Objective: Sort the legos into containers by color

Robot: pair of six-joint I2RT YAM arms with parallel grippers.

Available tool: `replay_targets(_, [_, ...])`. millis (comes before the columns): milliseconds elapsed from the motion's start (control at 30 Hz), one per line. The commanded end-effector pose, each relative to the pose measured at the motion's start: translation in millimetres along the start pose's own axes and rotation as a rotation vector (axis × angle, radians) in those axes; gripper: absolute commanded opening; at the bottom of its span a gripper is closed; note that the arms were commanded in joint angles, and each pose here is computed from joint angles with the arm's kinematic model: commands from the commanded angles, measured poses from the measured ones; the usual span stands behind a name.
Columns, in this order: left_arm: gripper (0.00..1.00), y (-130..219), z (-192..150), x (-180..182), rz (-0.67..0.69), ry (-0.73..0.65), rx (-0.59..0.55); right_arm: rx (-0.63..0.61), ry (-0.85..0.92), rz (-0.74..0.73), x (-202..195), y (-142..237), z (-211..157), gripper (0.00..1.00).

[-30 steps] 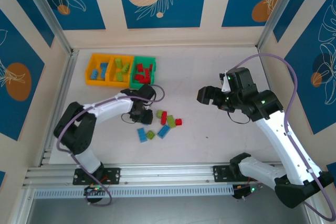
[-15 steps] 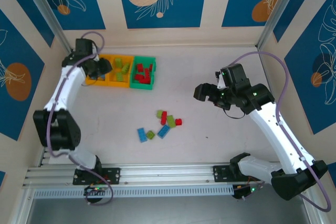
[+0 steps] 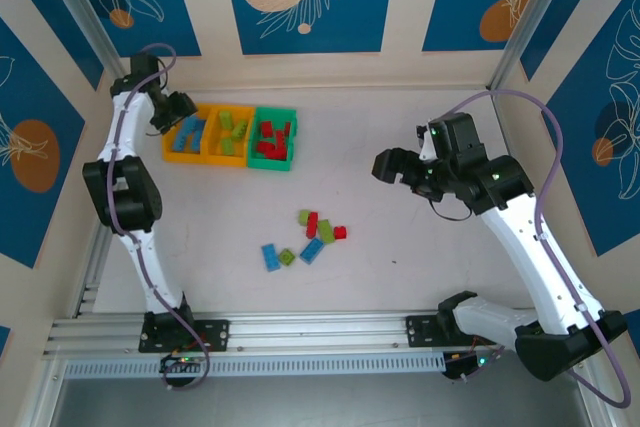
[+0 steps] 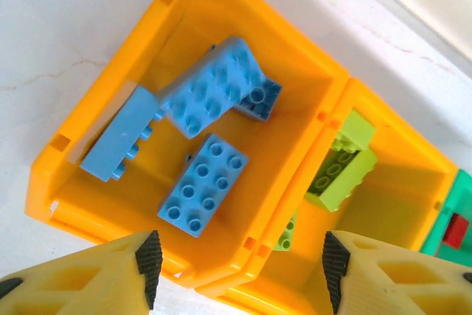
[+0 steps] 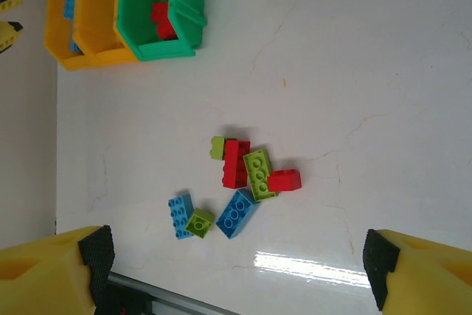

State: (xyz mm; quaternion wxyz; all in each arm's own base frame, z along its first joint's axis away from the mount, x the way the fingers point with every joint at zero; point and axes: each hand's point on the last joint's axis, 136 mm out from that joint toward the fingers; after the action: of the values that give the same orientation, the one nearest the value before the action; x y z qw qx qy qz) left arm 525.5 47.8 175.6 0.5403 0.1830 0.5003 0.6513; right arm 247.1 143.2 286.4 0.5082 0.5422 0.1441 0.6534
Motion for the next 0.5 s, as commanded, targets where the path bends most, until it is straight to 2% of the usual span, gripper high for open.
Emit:
replay_targets(0, [0.61, 41, 4, -3, -0.016, -0.017, -0.037, 0.020, -0.027, 0.020, 5, 0, -1, 0.90])
replay_targets(100, [0.60, 76, -9, -20, -0.095, -0.023, -0.072, 0.025, -0.045, 0.039, 7, -3, -1, 0.90])
replay_targets(200, [0.61, 113, -43, -39, -0.175, -0.058, -0.080, 0.036, -0.056, 0.058, 11, -8, -1, 0.90])
replay_targets(333, [0.60, 150, -118, -57, -0.214, -0.099, -0.045, 0.062, -0.079, 0.072, 13, -17, -2, 0.90])
replay_targets(467, [0.60, 157, -209, -60, -0.184, -0.064, 0.064, 0.100, -0.112, 0.094, 16, -29, -8, 0.89])
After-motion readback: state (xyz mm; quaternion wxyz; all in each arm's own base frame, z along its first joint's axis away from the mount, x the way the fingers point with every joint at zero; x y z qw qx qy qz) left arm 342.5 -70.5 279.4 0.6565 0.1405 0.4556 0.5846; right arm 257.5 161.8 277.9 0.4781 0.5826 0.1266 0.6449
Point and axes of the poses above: each hand's point on the last joint's axis, 136 mm out from that joint toward the fingers, its own y axis back along the fingers, its own x axis along the line the jaws close on, z = x × y, and after that the axes turned 5 degrees about -y, right-handed
